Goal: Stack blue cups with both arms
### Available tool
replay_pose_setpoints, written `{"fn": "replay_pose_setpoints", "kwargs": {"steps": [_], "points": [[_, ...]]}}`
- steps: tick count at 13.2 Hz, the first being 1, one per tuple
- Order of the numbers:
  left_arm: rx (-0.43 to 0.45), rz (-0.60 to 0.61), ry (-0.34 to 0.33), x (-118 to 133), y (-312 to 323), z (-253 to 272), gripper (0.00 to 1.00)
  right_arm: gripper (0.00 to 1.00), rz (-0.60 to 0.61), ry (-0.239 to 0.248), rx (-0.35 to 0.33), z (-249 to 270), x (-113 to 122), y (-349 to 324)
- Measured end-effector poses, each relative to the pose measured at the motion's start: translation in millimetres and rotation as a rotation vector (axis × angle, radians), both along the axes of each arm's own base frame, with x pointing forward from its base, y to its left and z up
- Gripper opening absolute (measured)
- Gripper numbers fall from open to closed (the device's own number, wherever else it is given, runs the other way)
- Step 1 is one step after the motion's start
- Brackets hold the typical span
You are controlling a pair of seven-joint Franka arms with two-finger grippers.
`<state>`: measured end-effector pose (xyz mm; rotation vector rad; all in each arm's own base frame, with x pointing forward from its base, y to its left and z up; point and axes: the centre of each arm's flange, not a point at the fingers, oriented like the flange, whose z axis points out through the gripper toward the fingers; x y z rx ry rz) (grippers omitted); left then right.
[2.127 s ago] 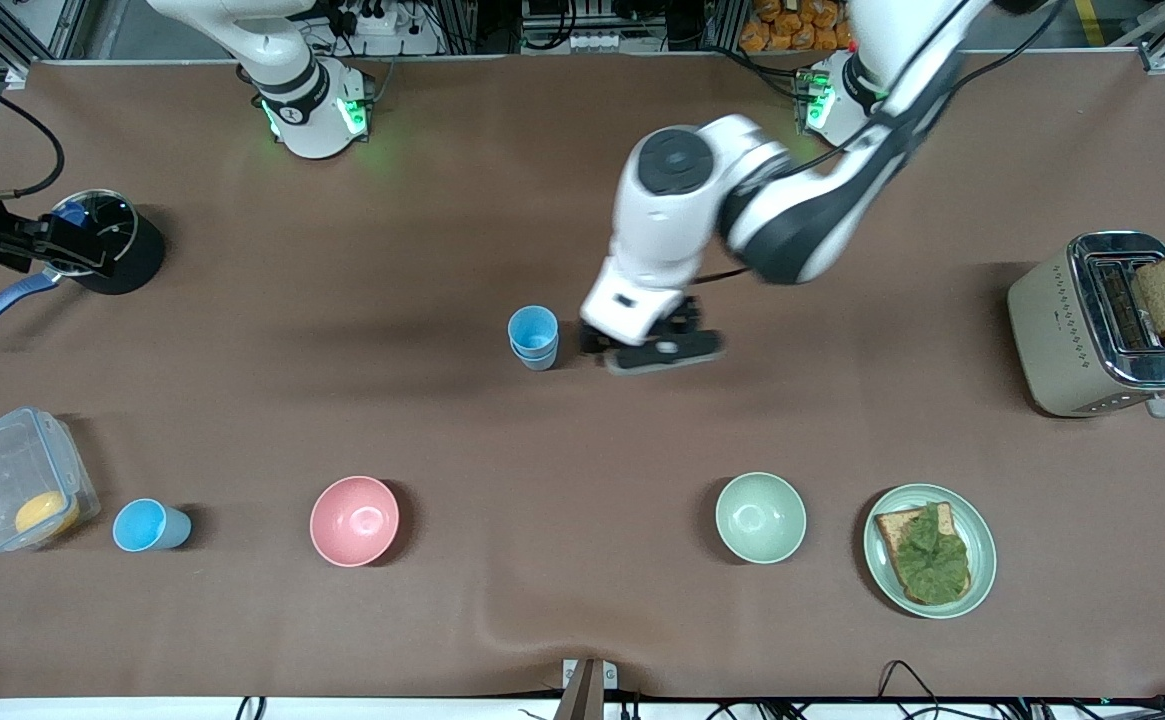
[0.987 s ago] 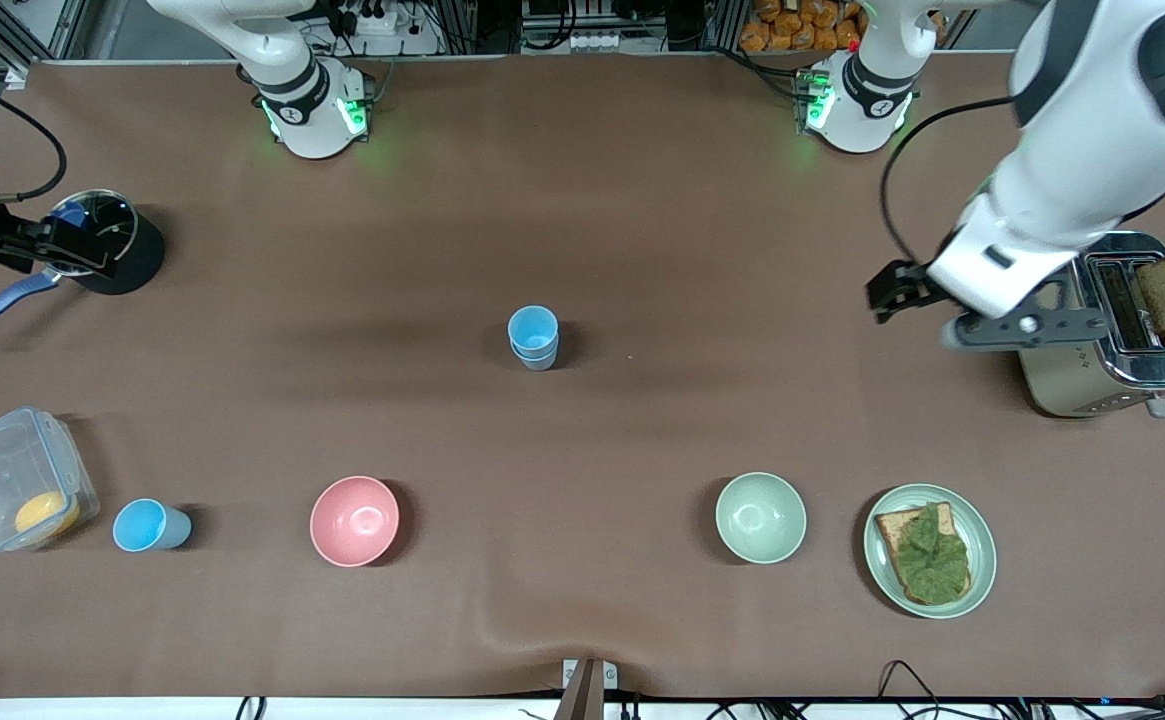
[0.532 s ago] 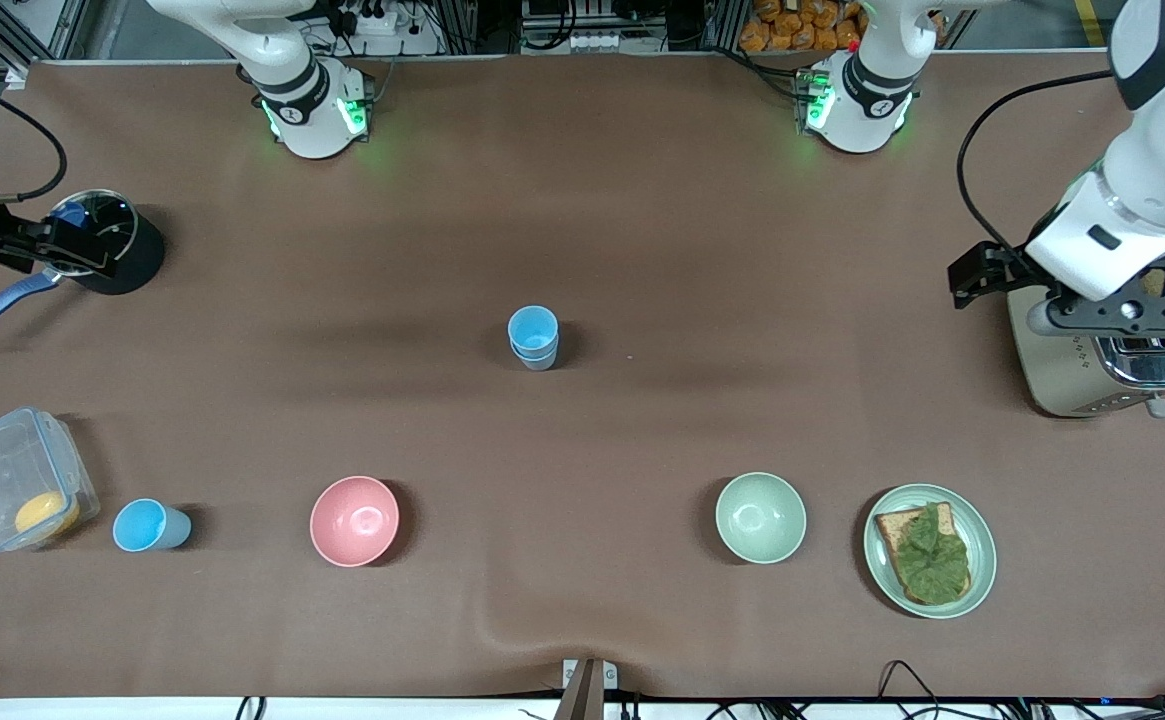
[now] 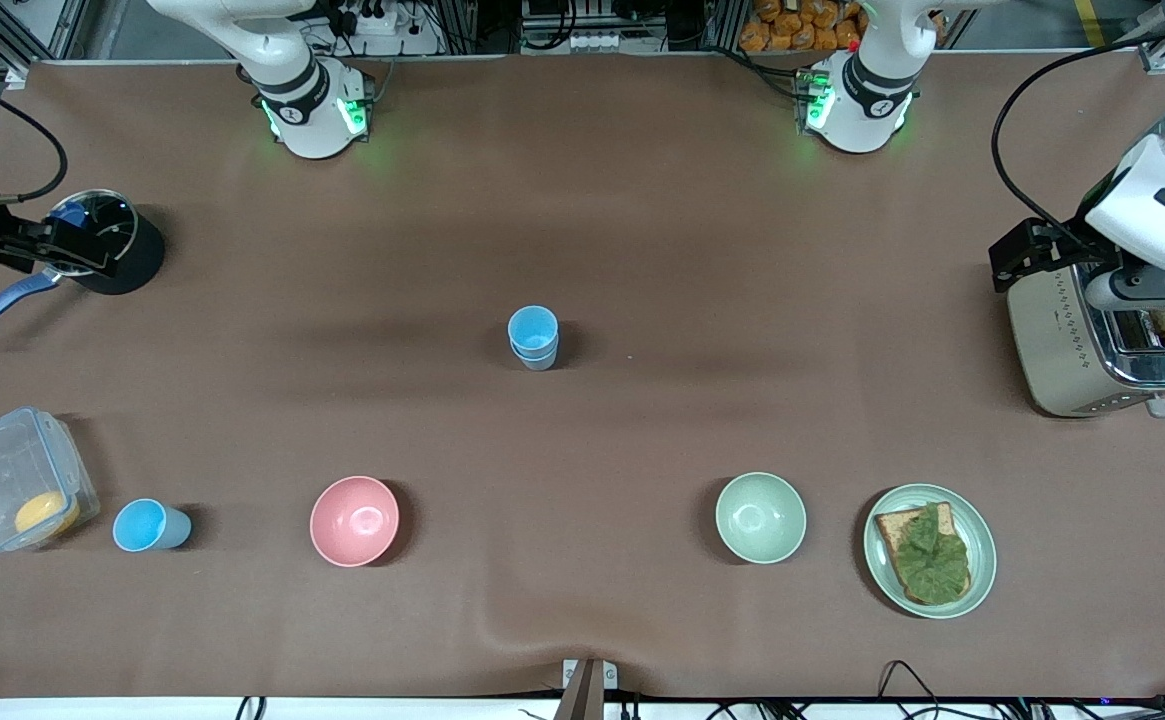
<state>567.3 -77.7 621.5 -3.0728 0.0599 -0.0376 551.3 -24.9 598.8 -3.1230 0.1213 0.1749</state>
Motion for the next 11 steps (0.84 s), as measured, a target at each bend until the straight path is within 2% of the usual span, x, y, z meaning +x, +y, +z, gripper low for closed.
{"fn": "replay_pose_setpoints", "kwargs": {"steps": [11], "points": [[-0.019, 0.007, 0.002, 0.8, 3.5, 0.1, 1.0, 1.0, -0.001, 0.004, 0.0, -0.4, -0.4, -0.5]]}}
